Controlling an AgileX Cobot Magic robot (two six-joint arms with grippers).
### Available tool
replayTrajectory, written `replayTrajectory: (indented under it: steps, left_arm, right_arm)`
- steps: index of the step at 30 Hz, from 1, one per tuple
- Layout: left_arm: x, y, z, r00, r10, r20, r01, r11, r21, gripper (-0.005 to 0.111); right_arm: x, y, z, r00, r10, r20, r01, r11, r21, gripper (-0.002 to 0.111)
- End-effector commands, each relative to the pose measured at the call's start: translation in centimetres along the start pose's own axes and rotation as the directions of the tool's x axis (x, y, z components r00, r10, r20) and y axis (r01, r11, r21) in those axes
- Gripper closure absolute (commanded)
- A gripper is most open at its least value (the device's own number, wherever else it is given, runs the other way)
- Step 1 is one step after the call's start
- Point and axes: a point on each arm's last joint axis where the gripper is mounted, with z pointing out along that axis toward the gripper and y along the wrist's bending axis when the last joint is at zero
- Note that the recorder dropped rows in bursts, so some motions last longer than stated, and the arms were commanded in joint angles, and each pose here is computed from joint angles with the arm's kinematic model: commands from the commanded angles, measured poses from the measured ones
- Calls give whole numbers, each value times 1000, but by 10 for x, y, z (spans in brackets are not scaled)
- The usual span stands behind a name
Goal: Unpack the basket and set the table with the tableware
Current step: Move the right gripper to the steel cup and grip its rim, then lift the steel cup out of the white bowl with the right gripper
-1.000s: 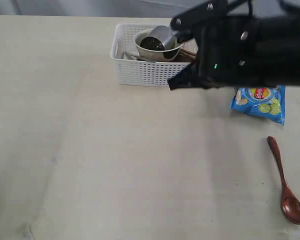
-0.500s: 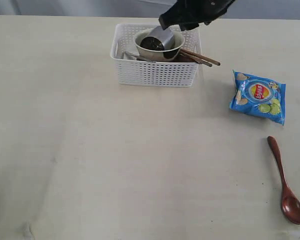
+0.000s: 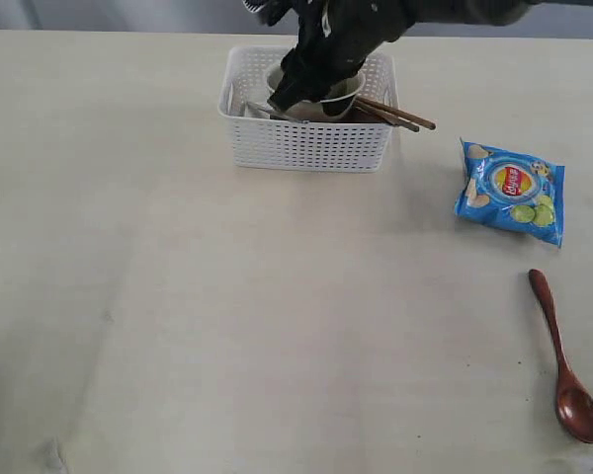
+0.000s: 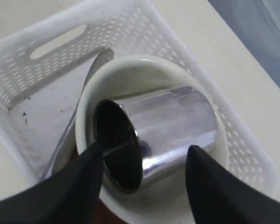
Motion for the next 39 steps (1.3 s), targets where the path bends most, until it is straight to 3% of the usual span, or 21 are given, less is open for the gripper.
replayTrajectory:
  steps: [1,15,18,27,39]
  left_arm:
    - [1,0,0,1000,-2,0,2,1000,-2,107]
    - [1,0,0,1000,-2,0,2,1000,-2,107]
    - [1,0,0,1000,-2,0,2,1000,-2,107]
    - [1,0,0,1000,-2,0,2,1000,-2,107]
    - [1,0,0,1000,5,0,-5,1000,0,107]
  right_arm:
    - [-6,-1,4,998,-50,29,48,996,79,56]
    - [0,1,18,998,-64,-17,65,991,120,57]
    - [0,0,18,997,-77,-18,79,988,129,75]
    - [0,0,18,997,-77,-18,79,988,129,108]
    - [-10,-10,-6,997,-72,22,68,984,166,109]
